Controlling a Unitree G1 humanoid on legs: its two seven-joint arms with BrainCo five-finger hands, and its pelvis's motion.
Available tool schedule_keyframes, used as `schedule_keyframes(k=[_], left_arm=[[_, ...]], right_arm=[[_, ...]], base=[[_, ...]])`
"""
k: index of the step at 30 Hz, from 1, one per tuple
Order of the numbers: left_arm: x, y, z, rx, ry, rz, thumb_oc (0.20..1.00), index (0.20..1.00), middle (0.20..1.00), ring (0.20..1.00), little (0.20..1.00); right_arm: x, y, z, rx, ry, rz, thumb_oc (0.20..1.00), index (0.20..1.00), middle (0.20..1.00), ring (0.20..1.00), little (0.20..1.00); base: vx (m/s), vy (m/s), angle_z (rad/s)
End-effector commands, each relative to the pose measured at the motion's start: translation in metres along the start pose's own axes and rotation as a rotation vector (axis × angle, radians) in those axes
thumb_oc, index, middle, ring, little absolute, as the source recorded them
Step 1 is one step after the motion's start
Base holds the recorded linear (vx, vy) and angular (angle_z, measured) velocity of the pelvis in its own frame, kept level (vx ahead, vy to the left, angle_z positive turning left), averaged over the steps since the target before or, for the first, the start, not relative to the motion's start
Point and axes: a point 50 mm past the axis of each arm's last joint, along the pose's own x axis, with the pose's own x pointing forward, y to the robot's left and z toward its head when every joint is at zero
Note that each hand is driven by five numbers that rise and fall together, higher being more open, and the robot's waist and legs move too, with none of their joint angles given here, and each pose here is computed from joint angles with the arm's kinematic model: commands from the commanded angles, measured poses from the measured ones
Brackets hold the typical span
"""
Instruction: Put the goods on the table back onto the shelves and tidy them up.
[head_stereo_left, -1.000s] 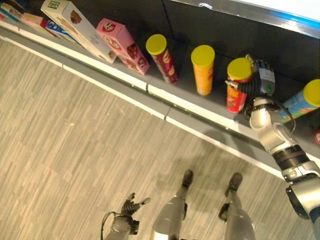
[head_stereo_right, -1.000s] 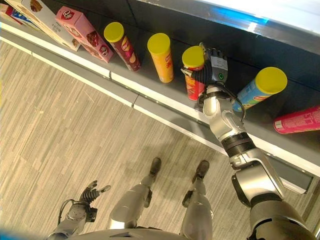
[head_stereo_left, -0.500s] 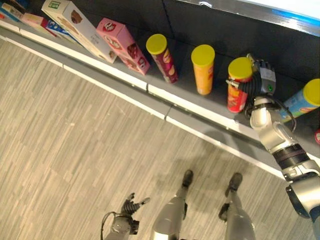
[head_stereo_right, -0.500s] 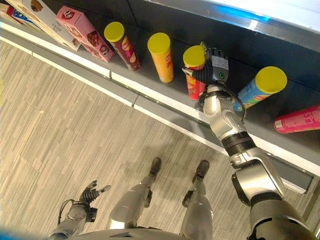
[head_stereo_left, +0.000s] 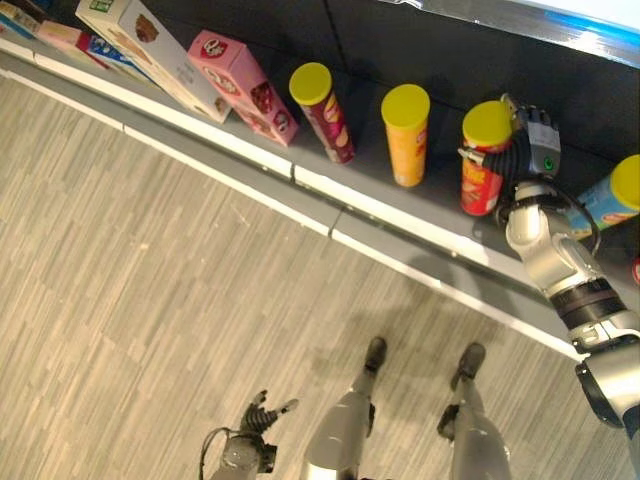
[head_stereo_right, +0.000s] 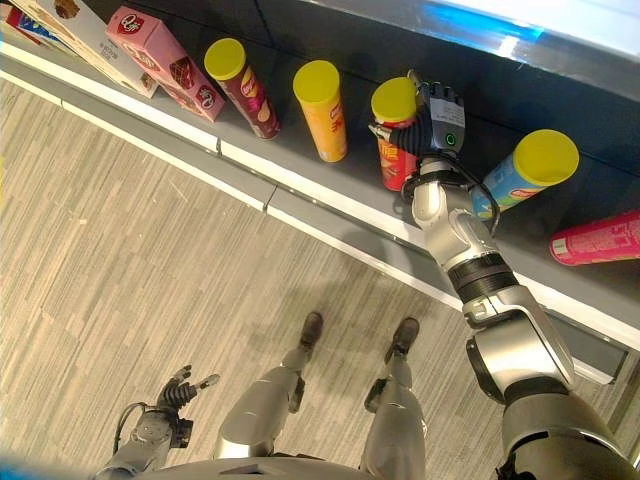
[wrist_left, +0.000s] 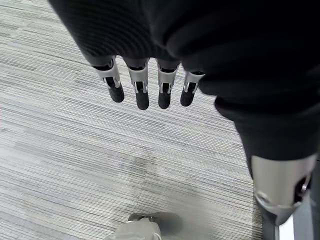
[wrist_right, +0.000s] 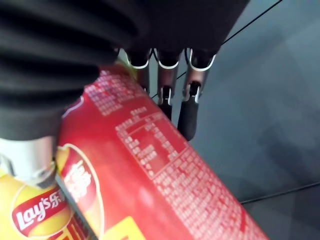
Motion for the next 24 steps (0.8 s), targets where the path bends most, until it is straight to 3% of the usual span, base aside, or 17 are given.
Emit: schedule_keyframes(k=[1, 7, 8, 10, 12, 14, 24], left_arm=[[0.0029, 0.0019, 0.002, 0.03, 0.0, 0.007, 1.0, 1.0, 1.0, 1.0, 1.0], [0.0028, -0.0002, 0.0041, 0.029, -0.013, 0.003, 1.0, 1.0, 1.0, 1.0, 1.0], [0.0029, -0.0004, 0.0046, 0.029, -0.014, 0.002, 1.0, 1.0, 1.0, 1.0, 1.0], [0.0027, -0.0014, 0.0047, 0.029, -0.015, 0.0, 1.0, 1.0, 1.0, 1.0, 1.0], [0.0027, -0.002, 0.0057, 0.031, -0.019, -0.001, 1.0, 1.0, 1.0, 1.0, 1.0], [0.0028, -0.0018, 0.0068, 0.032, -0.024, -0.001, 1.0, 1.0, 1.0, 1.0, 1.0], [0.0024, -0.0044, 0.0102, 0.034, -0.041, -0.009, 1.0, 1.0, 1.0, 1.0, 1.0]], right_arm=[[0.0192, -0.0163, 0.0166, 0.014, -0.08, -0.076, 0.2, 0.2, 0.2, 0.2, 0.2], [0.0174, -0.0141, 0.0151, 0.016, -0.068, -0.082, 0.2, 0.2, 0.2, 0.2, 0.2], [0.0173, -0.014, 0.0152, 0.017, -0.067, -0.084, 0.379, 0.379, 0.379, 0.379, 0.379], [0.0155, -0.0129, 0.0148, 0.015, -0.064, -0.085, 0.573, 0.573, 0.573, 0.573, 0.573], [0.015, -0.0132, 0.0155, 0.016, -0.065, -0.094, 0.856, 0.856, 0.856, 0.856, 0.856], [0.014, -0.0127, 0.0158, 0.013, -0.068, -0.096, 1.0, 1.0, 1.0, 1.0, 1.0], [0.0112, -0.0148, 0.0159, 0.002, -0.069, -0.126, 1.0, 1.0, 1.0, 1.0, 1.0]], base=[[0.0, 0.0, 0.0], [0.0, 0.0, 0.0], [0.0, 0.0, 0.0], [0.0, 0.0, 0.0], [0.0, 0.0, 0.0], [0.0, 0.0, 0.0], [0.0, 0.0, 0.0]])
